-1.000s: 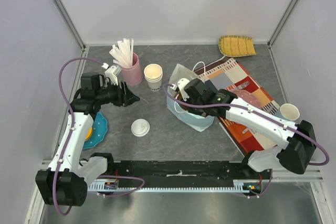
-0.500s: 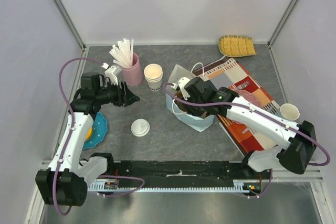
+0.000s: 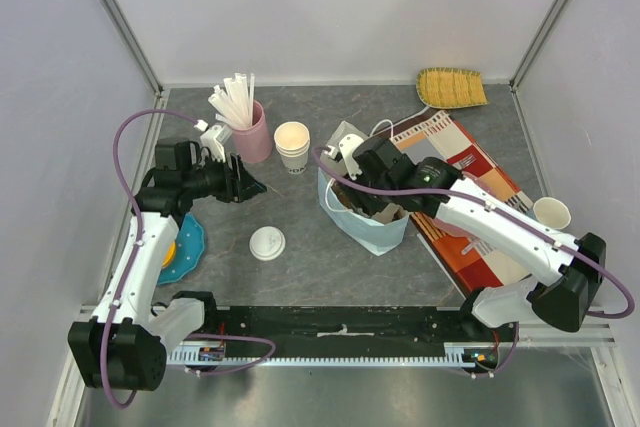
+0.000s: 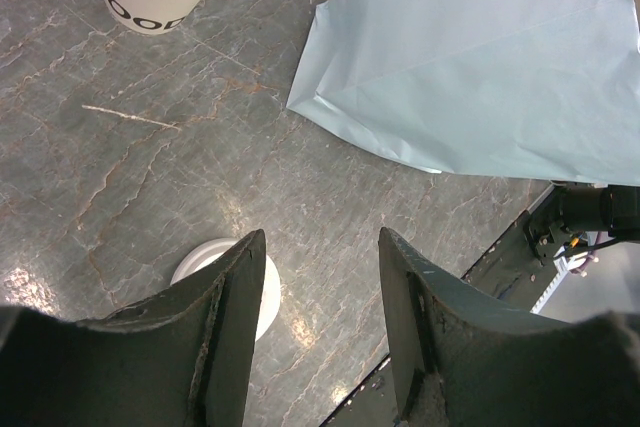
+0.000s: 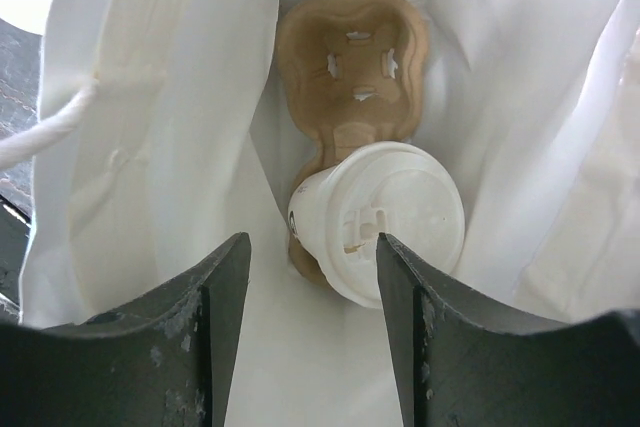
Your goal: Pack the takeout coffee
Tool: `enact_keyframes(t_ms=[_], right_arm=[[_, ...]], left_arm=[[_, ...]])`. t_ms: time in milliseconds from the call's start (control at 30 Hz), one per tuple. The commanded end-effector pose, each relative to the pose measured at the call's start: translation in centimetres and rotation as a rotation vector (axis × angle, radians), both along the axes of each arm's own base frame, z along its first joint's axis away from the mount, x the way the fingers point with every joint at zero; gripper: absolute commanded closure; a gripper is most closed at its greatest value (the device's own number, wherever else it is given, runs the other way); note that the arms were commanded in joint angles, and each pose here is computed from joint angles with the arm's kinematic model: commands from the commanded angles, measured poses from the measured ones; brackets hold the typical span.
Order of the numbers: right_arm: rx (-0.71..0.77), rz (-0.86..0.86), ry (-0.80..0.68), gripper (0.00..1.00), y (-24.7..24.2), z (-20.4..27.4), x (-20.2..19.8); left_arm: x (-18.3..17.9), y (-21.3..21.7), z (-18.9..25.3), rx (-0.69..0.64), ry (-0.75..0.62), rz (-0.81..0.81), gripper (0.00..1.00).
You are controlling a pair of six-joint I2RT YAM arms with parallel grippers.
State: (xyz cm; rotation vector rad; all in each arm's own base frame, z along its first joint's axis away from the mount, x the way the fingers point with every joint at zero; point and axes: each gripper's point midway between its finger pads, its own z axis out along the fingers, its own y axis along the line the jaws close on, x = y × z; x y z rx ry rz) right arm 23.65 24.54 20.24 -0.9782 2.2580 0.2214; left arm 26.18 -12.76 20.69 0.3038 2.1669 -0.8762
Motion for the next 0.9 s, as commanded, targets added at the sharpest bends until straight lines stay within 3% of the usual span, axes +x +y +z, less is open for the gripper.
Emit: enact_keyframes(t_ms=[0, 867], right_arm=[[0.009, 0.003, -0.063, 0.38, 0.1, 2.3, 0.9], [0.198, 0.039, -0.264, 0.35, 1.7, 13.3, 2.1]], left_arm=[[0.7, -0.4, 2.2, -0.010, -0.085, -0.032, 0.44], [0.7, -0.5, 2.3, -0.010, -0.084, -0.030, 0.44]])
